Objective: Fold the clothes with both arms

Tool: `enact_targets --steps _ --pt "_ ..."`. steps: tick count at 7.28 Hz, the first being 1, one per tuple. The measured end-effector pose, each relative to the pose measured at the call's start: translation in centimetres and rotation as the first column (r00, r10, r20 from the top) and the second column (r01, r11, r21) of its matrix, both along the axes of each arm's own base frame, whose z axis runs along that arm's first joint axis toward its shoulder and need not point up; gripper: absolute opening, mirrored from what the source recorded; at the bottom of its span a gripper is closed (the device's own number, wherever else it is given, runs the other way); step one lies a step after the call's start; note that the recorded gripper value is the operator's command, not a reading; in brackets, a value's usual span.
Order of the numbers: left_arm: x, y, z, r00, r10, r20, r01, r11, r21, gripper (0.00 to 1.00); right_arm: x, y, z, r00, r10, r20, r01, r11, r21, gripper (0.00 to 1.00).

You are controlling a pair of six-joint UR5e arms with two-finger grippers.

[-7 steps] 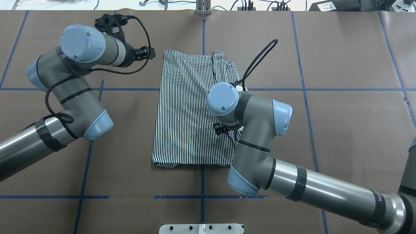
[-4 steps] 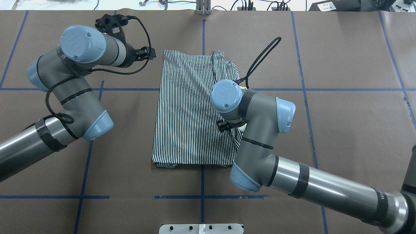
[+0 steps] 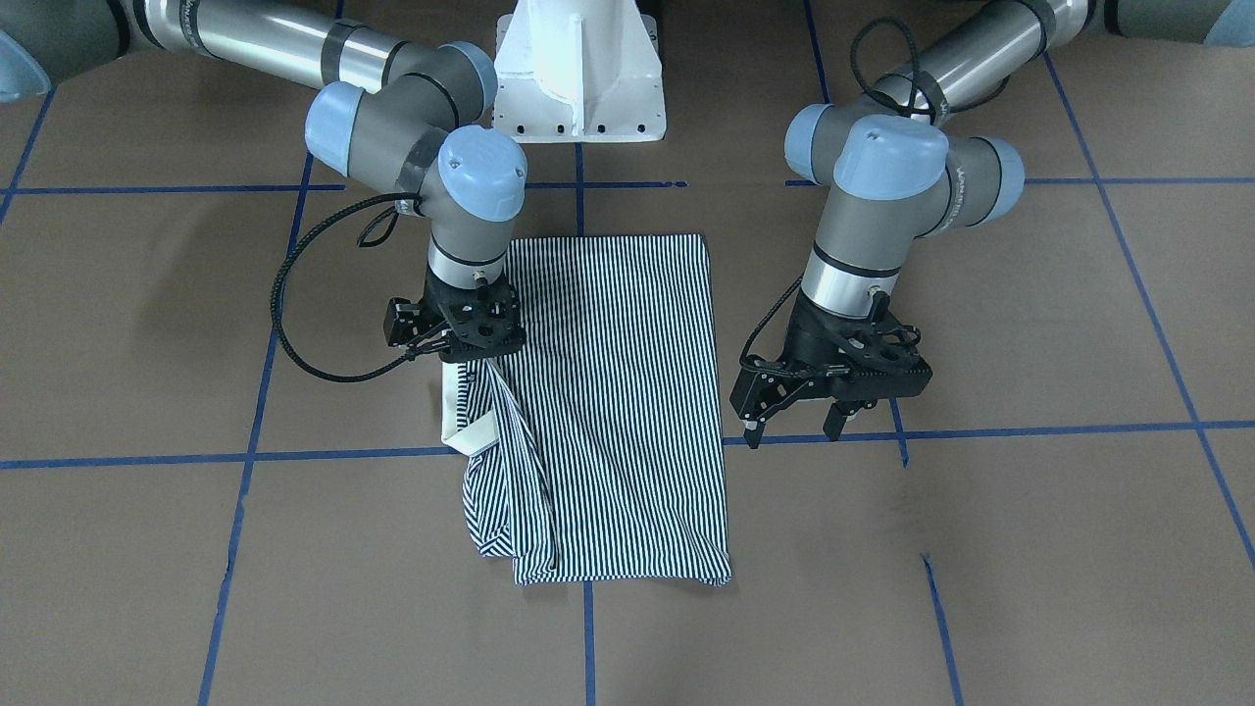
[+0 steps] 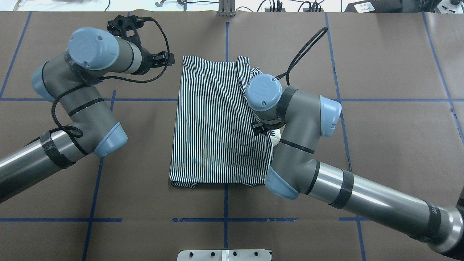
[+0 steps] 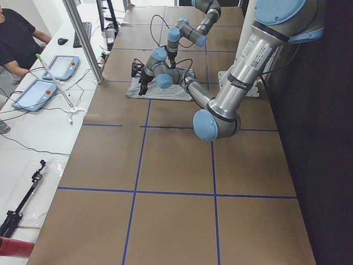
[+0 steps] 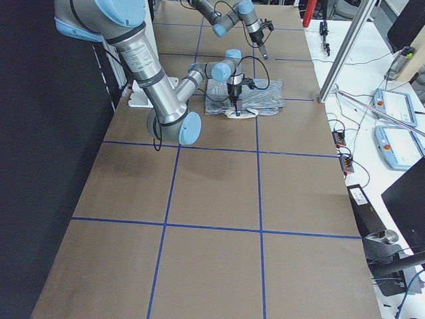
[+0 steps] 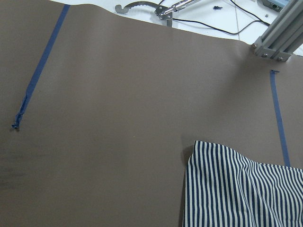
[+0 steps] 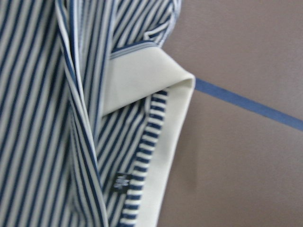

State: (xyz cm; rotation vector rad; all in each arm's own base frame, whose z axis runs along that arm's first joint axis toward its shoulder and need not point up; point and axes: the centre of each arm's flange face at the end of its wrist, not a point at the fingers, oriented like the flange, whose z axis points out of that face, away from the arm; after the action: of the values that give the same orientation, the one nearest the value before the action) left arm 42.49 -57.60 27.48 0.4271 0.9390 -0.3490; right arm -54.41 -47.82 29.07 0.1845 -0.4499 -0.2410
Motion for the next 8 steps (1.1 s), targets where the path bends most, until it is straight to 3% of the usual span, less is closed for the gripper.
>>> enact_targets --steps 3,6,8 --pt "0.0 0.0 -0.2 1.0 0.001 -0.001 -0.001 1.0 0.002 1.0 4.4 -3.0 0.9 1.0 -0.008 -0.004 0.008 1.0 0.024 1.0" --pt "-0.1 0.1 0.3 1.0 0.004 0.007 -0.004 1.0 0.002 1.0 2.8 -5.9 -6.1 0.998 0.015 0.058 -0.019 0.998 0.059 1.0" --pt "-0.2 0.1 0.5 1.0 0.006 0.009 -0.006 1.0 0.001 1.0 -1.3 -8.7 -8.8 0.994 0.045 0.098 -0.051 0.997 0.06 1.0"
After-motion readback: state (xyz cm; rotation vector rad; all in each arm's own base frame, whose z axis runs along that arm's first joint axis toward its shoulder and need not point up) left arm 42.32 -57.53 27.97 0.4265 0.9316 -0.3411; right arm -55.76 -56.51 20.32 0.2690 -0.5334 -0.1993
